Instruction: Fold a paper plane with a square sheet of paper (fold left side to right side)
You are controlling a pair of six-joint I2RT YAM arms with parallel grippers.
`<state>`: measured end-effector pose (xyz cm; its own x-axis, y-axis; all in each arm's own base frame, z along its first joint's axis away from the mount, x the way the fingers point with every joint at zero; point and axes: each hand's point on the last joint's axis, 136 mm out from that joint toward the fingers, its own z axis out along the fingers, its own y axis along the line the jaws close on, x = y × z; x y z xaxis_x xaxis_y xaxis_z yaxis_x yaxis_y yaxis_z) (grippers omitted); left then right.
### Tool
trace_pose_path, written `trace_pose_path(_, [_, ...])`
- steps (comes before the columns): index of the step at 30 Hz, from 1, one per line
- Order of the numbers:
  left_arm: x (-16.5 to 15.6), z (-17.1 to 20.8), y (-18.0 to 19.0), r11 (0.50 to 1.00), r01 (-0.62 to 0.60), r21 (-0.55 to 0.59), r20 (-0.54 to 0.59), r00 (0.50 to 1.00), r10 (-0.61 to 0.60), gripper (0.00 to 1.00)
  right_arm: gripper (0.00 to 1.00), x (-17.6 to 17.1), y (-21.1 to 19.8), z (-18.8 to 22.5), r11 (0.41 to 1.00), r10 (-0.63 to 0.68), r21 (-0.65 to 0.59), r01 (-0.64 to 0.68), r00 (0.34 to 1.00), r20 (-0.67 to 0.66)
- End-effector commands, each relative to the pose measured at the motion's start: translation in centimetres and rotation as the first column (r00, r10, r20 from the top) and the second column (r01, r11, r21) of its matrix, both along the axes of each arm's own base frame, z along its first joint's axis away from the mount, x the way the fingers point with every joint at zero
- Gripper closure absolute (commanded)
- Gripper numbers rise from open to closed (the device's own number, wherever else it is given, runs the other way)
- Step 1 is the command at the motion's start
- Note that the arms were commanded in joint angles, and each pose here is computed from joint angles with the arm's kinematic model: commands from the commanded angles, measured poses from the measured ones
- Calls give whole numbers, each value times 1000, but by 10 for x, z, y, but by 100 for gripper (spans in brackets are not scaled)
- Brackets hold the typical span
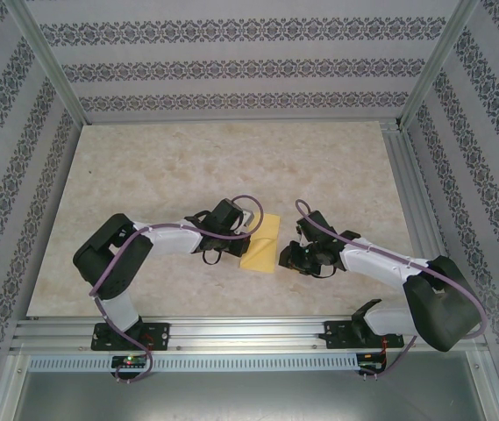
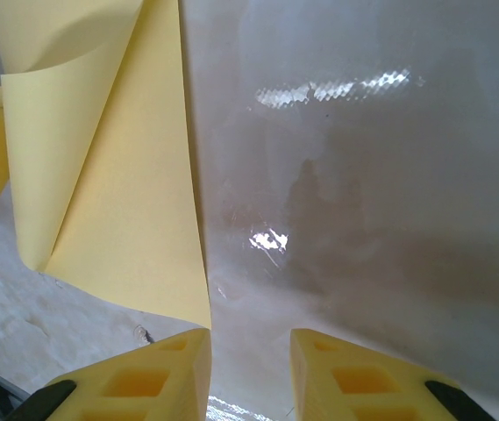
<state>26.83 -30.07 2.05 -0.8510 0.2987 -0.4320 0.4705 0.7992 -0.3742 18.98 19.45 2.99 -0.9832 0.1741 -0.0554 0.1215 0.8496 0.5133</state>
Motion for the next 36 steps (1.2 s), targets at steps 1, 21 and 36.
trace_pose_path(1, [8, 4, -3, 1000, 7, -5, 16, 1000, -6, 93, 70, -1, -3, -6, 1000, 9, -14, -9, 1000, -1])
trace_pose_path(21, [-1, 4, 3, 1000, 3, -7, 1, 1000, -3, 94, 70, 21, 14, 22, 995, -32, 93, 25, 997, 75])
trace_pose_path(36, [-4, 3, 2, 1000, 4, -5, 2, 1000, -4, 94, 87, 66, 66, 44, 957, -138, 271, 107, 985, 99])
